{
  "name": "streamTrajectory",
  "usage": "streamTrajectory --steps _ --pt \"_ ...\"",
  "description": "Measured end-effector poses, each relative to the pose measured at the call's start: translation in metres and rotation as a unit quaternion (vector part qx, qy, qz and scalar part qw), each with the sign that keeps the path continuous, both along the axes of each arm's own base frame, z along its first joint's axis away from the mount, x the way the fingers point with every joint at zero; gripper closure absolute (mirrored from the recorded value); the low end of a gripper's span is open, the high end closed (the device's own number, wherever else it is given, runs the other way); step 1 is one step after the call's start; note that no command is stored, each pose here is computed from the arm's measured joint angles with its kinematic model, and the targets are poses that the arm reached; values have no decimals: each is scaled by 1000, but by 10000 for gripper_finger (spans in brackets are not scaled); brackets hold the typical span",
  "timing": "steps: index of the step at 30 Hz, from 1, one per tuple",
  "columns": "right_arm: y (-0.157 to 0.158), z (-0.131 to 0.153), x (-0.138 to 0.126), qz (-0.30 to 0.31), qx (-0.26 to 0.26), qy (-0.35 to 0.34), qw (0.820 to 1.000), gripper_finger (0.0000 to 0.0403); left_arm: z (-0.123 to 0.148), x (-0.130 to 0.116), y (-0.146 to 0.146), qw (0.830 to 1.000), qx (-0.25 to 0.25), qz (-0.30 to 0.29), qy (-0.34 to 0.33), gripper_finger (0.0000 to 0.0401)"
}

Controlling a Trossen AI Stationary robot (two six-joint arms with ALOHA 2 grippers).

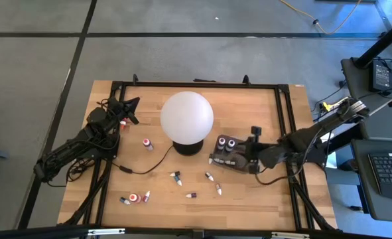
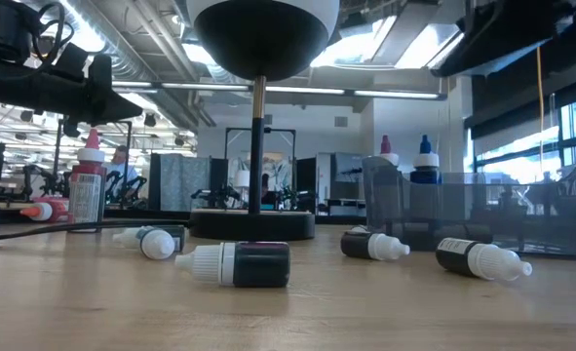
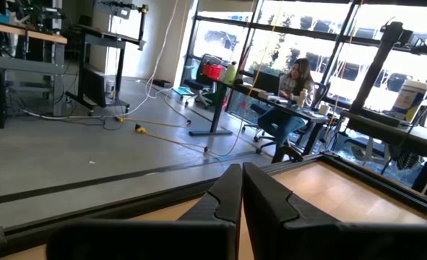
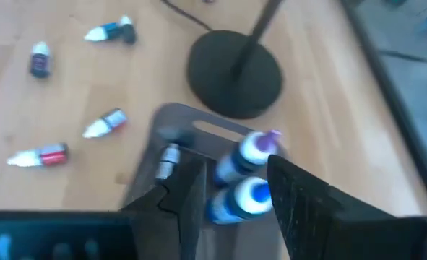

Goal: Pick & Place food coloring
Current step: Put the top large orange food coloring bottle into the black container

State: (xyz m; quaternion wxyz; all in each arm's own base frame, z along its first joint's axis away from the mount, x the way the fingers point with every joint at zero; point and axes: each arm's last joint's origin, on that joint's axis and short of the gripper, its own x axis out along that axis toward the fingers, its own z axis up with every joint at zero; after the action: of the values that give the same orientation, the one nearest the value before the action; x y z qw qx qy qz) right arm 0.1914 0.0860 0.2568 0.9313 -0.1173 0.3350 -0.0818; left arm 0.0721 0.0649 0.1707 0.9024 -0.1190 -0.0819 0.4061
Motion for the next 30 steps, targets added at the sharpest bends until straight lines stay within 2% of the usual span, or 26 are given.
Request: streamTrajectory --steps 7,10,13,18,30 --pt "-27 -5 -27 -44 -51 -40 997 251 0 0 0 1000 0 0 0 392" --pt "-37 -7 -36 -58 -38 -63 996 251 0 0 0 1000 0 3 0 390" --pt "-42 -17 -44 -40 -16 -81 996 251 0 0 0 1000 -3 5 -4 389" --pt "-50 -33 -52 -25 -25 -114 993 251 0 -1 1 1000 -8 14 -10 390" --pt "-56 -28 -60 -31 -14 -145 989 251 0 -2 1 999 -9 33 -12 385"
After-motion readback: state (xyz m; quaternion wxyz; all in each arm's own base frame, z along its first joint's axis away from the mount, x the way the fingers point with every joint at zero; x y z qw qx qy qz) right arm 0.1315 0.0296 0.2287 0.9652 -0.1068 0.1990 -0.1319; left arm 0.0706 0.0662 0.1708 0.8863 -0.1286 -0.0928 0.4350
